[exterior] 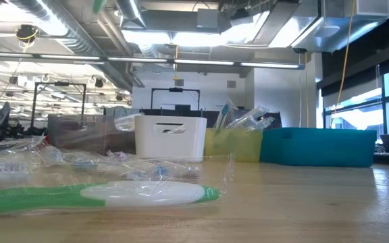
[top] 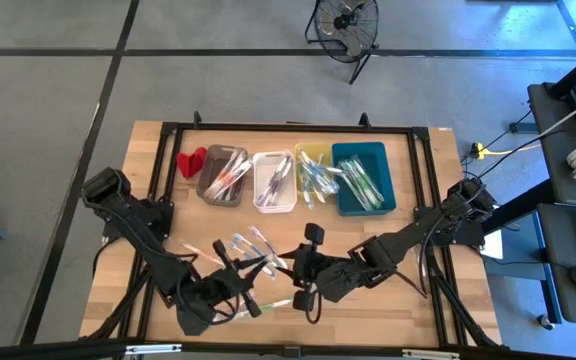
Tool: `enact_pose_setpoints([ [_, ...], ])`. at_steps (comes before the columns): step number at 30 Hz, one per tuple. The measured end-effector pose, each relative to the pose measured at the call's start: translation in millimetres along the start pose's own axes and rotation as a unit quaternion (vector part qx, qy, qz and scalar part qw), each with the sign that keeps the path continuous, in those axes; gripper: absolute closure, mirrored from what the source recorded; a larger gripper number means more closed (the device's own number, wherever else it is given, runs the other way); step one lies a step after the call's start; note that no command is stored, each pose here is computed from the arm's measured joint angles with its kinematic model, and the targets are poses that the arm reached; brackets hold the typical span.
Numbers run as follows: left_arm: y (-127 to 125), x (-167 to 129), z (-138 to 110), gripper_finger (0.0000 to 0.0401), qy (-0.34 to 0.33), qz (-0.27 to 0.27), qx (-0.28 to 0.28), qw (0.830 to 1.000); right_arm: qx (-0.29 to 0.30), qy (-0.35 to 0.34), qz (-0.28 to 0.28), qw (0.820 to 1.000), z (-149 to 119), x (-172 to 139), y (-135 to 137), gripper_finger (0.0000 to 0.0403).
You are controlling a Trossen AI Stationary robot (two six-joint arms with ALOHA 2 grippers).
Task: Pick & Place Toothbrushes
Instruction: Put the left green toothbrush into the blue bin
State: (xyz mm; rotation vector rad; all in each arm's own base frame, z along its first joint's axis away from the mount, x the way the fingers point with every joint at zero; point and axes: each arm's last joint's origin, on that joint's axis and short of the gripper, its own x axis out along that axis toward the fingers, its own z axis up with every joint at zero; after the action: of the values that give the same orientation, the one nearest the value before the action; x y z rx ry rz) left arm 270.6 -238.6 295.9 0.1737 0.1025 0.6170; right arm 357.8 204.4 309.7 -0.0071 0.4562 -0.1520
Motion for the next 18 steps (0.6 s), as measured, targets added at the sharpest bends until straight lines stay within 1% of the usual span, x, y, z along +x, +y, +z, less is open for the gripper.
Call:
enact_pose_setpoints([
  [5,-2,6,11,0.0396,-0.013,-0.041,0.003,0.999,-0.002,-0.008,0.002,1.0,2,0,0,0.0295],
  [11,-1,14,14,0.0396,-0.018,-0.056,0.003,0.998,-0.007,-0.02,0.005,1.0,5,1,0,0.0302],
  [14,-1,18,15,0.0396,-0.019,-0.068,0.003,0.997,-0.009,-0.024,0.006,1.0,6,1,0,0.0296],
  [18,0,21,15,0.0396,-0.019,-0.073,-0.001,0.997,-0.013,-0.03,0.005,0.999,7,2,-1,0.0277],
])
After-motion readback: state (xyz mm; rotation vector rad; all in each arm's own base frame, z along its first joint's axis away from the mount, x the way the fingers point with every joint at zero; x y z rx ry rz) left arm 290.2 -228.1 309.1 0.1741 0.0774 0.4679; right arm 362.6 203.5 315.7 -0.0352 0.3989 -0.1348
